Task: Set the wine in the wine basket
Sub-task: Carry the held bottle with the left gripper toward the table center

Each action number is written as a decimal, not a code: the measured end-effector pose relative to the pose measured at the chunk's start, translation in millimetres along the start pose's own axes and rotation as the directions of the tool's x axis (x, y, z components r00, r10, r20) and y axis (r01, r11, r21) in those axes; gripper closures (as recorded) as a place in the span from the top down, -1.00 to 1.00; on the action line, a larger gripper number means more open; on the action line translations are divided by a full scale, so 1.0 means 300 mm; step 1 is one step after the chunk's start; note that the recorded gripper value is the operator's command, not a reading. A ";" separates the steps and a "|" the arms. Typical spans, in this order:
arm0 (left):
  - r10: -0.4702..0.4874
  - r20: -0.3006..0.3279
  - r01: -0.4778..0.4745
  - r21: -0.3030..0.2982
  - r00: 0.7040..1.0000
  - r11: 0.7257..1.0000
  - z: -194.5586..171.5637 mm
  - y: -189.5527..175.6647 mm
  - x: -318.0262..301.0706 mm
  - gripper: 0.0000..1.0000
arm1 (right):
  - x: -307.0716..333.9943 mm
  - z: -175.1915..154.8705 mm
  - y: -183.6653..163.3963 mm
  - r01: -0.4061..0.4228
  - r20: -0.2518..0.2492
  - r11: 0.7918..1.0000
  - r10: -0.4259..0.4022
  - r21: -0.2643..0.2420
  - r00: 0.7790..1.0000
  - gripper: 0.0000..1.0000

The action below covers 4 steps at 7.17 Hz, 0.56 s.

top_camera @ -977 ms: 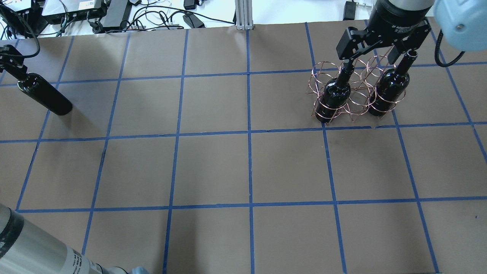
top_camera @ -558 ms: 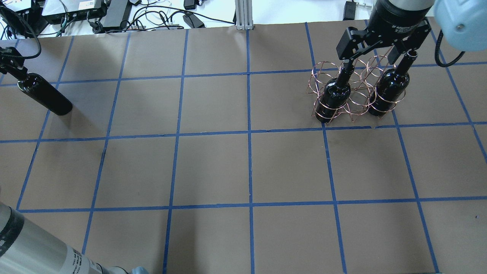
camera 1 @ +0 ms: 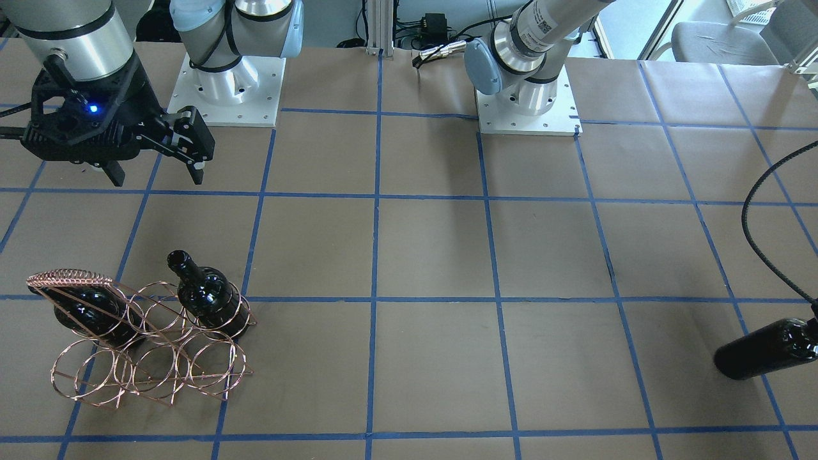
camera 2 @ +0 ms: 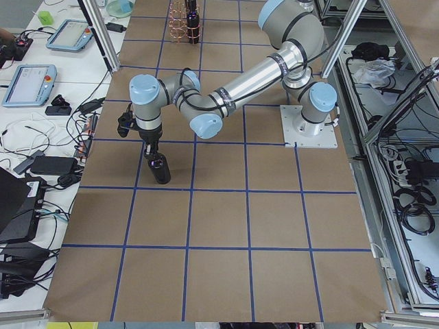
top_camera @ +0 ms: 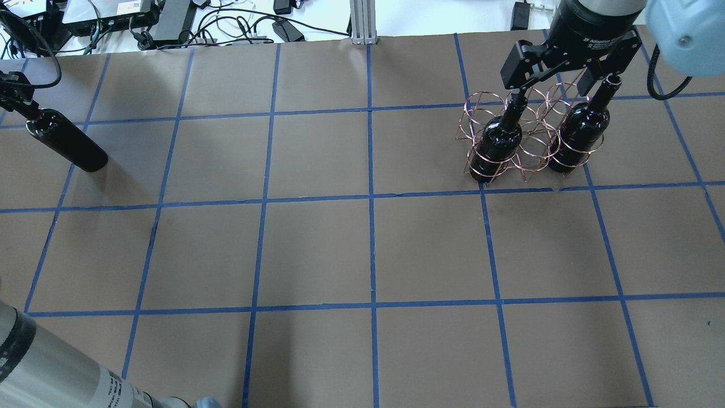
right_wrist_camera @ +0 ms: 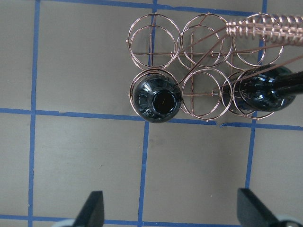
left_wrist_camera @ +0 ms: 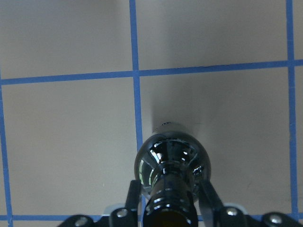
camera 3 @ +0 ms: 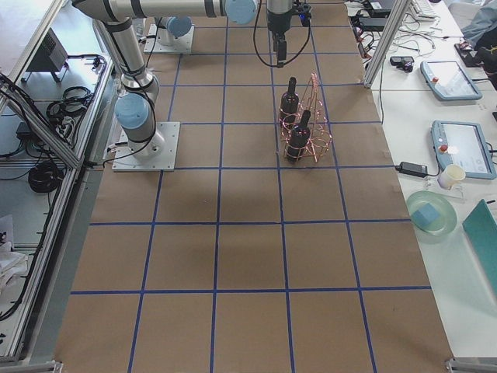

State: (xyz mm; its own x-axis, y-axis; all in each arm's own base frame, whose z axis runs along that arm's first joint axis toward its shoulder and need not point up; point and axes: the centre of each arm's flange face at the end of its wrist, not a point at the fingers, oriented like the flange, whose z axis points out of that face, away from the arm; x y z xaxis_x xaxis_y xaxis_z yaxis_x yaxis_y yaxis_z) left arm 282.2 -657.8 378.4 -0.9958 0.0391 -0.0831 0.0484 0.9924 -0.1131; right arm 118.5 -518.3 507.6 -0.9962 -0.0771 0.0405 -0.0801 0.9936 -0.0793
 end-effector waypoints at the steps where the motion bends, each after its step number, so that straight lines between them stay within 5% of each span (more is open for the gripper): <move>1: 0.000 -0.001 0.000 0.000 1.000 1.000 0.001 0.000 0.000 -0.61 | 0.000 0.000 0.000 0.000 0.000 1.000 0.000 0.000 1.000 1.00; 2: 0.001 -0.001 -0.001 0.000 1.000 1.000 0.001 0.000 0.000 -1.00 | 0.000 0.000 0.000 0.000 0.000 1.000 0.000 0.000 1.000 1.00; 4: 0.007 -0.002 -0.007 0.001 1.000 1.000 -0.001 0.000 0.002 -1.00 | 0.000 0.000 0.000 0.000 0.000 1.000 0.000 0.000 1.000 1.00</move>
State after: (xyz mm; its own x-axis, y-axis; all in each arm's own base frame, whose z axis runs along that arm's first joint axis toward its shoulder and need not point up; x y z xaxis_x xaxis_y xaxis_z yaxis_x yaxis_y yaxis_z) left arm 281.6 -657.9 378.6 -0.9956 0.0458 -0.0818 0.0549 0.9921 -0.1131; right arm 118.5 -518.4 507.6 -0.9962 -0.0772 0.0405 -0.0803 0.9936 -0.0797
